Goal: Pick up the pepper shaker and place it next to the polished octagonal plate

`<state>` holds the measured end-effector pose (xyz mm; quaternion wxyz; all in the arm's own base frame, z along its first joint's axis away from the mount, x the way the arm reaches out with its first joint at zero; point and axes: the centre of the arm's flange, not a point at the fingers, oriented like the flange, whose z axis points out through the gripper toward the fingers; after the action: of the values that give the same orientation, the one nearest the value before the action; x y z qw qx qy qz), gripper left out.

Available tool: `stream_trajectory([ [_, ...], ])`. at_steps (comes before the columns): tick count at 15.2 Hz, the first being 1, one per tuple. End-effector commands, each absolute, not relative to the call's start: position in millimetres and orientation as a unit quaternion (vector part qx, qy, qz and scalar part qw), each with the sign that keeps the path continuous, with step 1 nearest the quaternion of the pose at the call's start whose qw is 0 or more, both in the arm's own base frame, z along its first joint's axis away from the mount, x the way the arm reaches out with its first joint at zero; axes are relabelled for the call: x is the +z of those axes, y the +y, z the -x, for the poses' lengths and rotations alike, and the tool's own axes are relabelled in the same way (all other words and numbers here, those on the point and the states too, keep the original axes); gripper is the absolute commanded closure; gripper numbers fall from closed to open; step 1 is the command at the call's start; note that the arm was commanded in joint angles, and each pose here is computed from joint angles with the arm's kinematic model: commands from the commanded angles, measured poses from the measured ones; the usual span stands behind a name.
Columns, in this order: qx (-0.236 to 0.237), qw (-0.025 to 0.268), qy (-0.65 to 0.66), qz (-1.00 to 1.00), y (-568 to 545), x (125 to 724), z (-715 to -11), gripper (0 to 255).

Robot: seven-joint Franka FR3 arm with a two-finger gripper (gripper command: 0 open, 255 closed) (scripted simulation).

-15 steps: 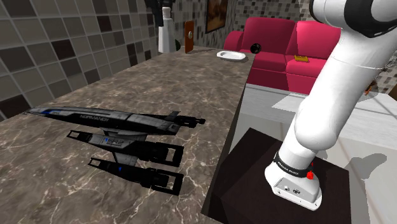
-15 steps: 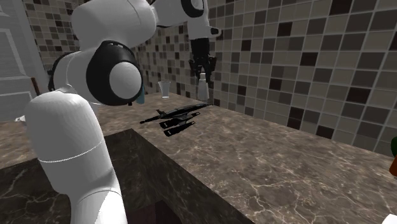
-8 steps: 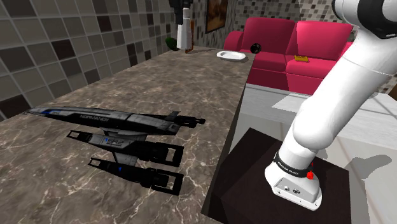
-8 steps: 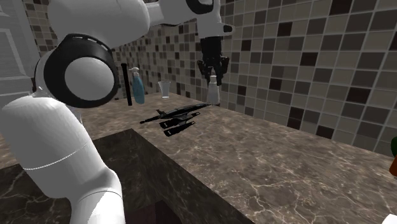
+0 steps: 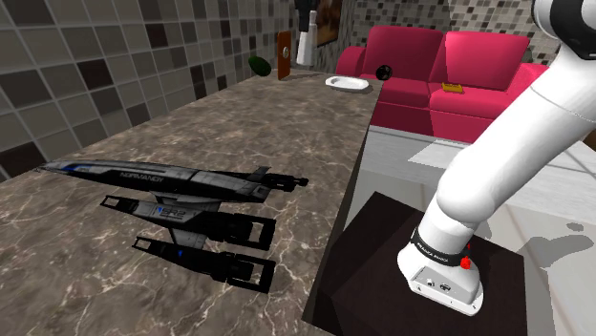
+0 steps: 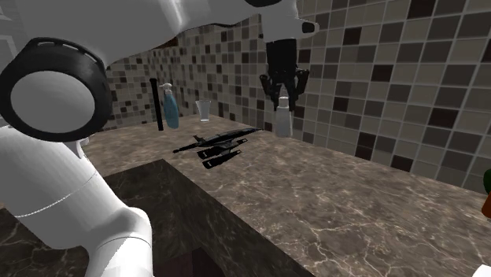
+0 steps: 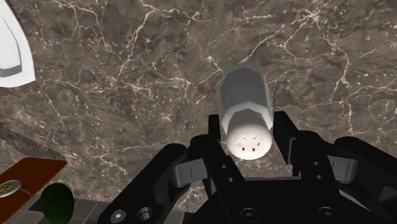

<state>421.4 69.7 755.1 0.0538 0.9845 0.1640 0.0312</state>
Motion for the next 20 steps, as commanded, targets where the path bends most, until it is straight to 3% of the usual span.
stream_trajectory([
  [1, 0.031, 0.054, 0.165, -0.984, 42.9, 754.1, -419.9, 255],
  [20, 0.031, 0.054, 0.165, -0.984, -207.9, 755.0, -413.9, 255],
])
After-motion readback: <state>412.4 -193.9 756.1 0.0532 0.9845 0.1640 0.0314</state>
